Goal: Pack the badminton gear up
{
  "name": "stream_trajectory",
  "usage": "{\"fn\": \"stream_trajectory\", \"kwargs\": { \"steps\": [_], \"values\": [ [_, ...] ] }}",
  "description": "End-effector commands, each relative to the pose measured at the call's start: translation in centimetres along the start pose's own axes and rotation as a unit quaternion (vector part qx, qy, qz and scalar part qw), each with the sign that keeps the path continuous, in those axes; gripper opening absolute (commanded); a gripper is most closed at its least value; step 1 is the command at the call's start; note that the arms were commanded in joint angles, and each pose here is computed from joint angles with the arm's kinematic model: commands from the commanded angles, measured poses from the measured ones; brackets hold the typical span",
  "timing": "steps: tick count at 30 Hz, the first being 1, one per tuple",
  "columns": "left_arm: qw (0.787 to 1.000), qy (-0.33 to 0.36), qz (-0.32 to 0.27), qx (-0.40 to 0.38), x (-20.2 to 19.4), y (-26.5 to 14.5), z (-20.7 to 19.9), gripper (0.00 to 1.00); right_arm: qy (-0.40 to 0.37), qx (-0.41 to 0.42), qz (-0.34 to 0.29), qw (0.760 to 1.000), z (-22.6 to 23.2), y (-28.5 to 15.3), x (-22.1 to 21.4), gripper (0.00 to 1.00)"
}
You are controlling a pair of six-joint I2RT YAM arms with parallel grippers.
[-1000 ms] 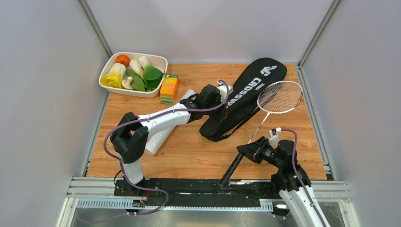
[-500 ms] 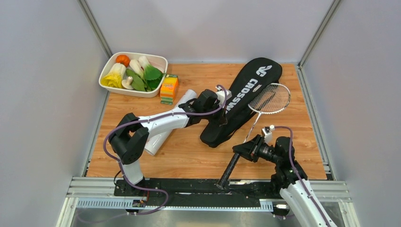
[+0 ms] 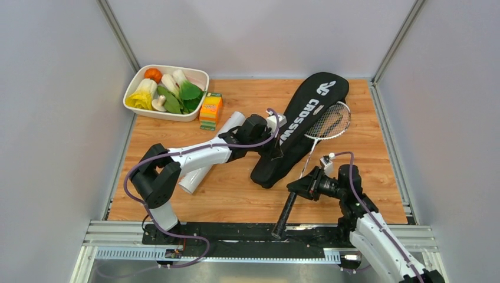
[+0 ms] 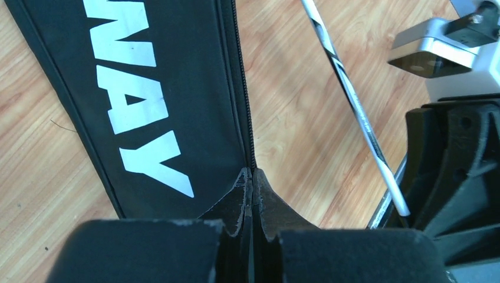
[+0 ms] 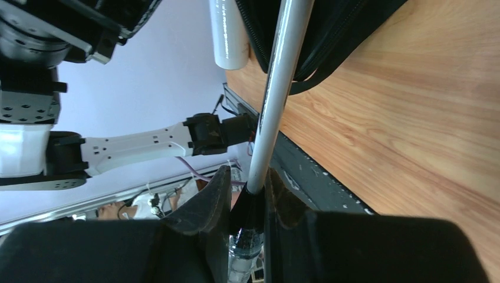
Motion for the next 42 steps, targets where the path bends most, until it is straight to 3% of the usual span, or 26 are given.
{"fn": "stream_trajectory", "kwargs": {
  "steps": [1, 11, 18, 27, 42],
  "values": [
    [0.998, 0.027, -0.048, -0.040, 2.2, -1.4, -1.8, 0.00, -0.136, 0.033, -0.015, 0.990, 2.9, 0.6, 1.4, 0.00],
    [0.996, 0.041, -0.041, -0.069, 1.1, -1.6, -2.3, 0.00, -0.156, 0.013, -0.019, 0.988, 4.6, 2.3, 4.1, 0.00],
    [0.995, 0.044, -0.040, -0.081, 0.2, -1.9, -2.6, 0.00, -0.158, -0.021, -0.029, 0.987, 3.0, 3.5, 6.6, 0.00],
    [0.994, 0.028, -0.042, -0.095, -0.6, -2.5, -3.1, 0.00, -0.181, -0.055, -0.109, 0.976, 2.9, 5.0, 11.2, 0.00],
    [0.984, -0.043, -0.074, -0.155, -1.2, -3.0, -5.0, 0.00, -0.115, -0.050, -0.196, 0.973, 1.9, 7.1, 15.6, 0.00]
  ]
}}
Point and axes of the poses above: each gripper's point midway between its finger pads, its own y axis out along the fingers, its own z axis along the line the jaws close on, x = y × z, the point moved 3 cm from there along -y, back along the fingers, and after that the axes turned 8 degrees about y, right-handed, at the moved point
